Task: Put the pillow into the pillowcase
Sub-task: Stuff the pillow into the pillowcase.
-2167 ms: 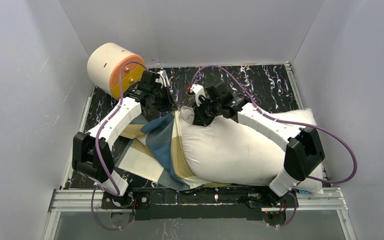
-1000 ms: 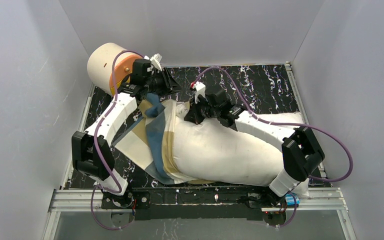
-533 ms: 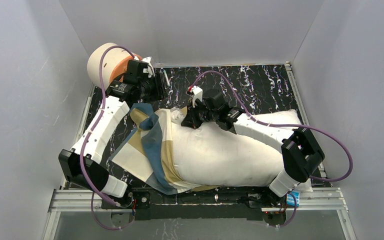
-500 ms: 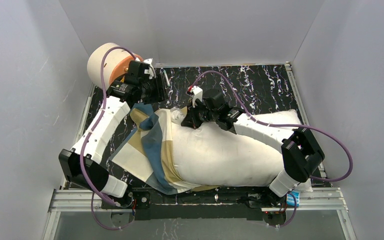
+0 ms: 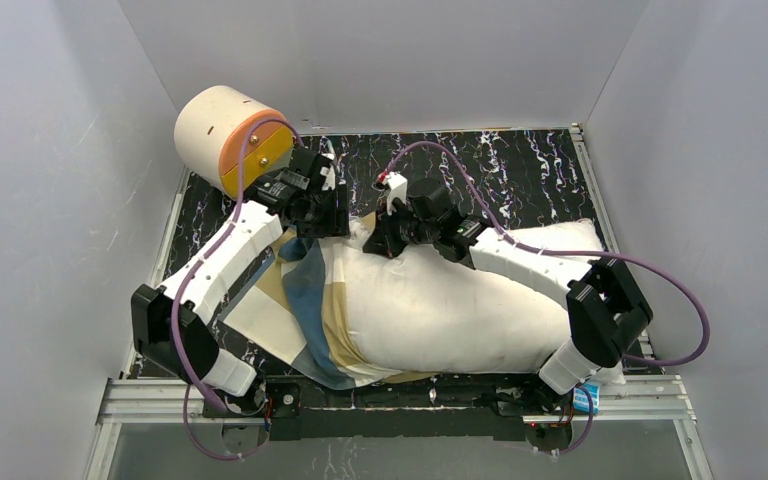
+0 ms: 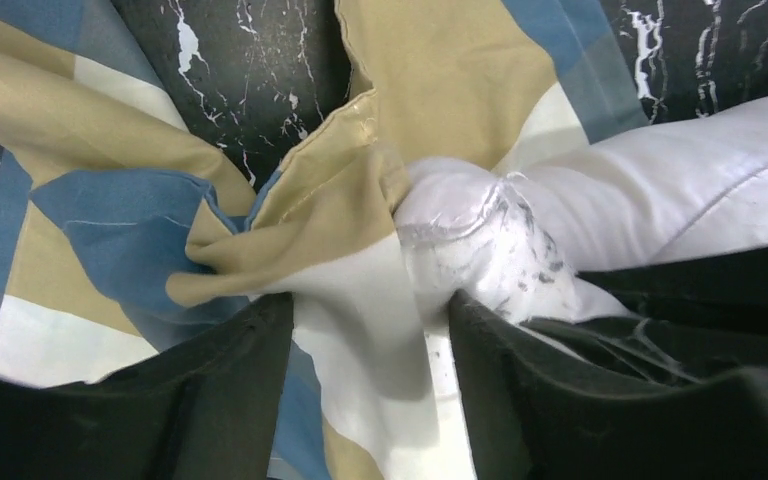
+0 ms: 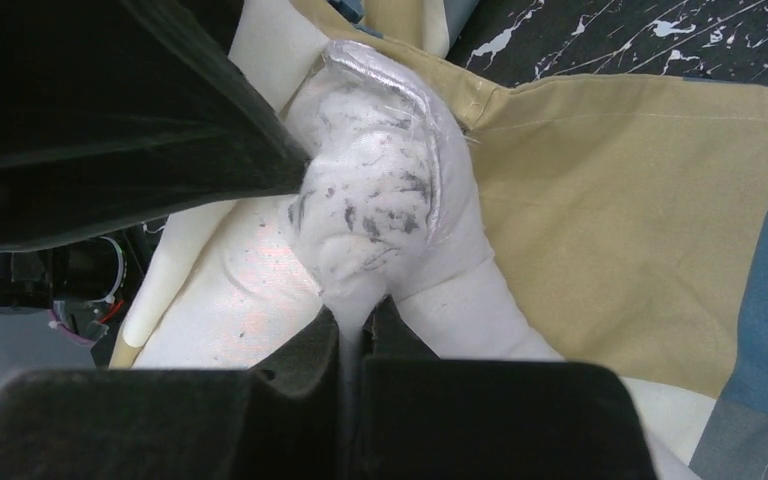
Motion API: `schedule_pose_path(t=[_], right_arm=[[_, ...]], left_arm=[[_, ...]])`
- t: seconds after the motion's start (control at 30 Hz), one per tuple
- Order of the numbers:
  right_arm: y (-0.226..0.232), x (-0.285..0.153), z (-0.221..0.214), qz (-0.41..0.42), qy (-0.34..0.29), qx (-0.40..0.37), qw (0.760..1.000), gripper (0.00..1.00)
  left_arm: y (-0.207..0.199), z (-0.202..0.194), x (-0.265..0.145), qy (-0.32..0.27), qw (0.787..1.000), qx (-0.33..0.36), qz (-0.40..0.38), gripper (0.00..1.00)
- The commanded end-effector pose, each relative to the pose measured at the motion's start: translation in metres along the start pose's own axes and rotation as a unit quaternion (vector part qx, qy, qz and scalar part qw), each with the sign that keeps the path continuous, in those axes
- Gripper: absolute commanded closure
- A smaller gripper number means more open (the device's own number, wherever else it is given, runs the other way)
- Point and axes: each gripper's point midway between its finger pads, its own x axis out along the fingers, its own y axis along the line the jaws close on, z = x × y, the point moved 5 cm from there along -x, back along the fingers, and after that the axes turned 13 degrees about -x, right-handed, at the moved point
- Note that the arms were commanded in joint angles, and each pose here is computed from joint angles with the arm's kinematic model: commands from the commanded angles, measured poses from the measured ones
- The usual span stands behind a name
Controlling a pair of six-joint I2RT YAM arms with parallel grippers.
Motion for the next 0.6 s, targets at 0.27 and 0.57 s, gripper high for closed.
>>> schedule_pose_path(t=[0.27, 0.57], right_arm=[[0.027, -0.013, -0.025, 0.087, 0.029, 0.019, 0.996, 0.99], [0.024, 0.004, -0.035, 0.097, 0.075, 0.064, 0.990, 0.99]], left_arm=[[-0.045, 0.063, -0.026, -0.117, 0.992, 0.037, -0.036, 1.00], [-0.085, 0.071, -0.039, -0.118, 0.981, 0.005, -0.157, 0.97]])
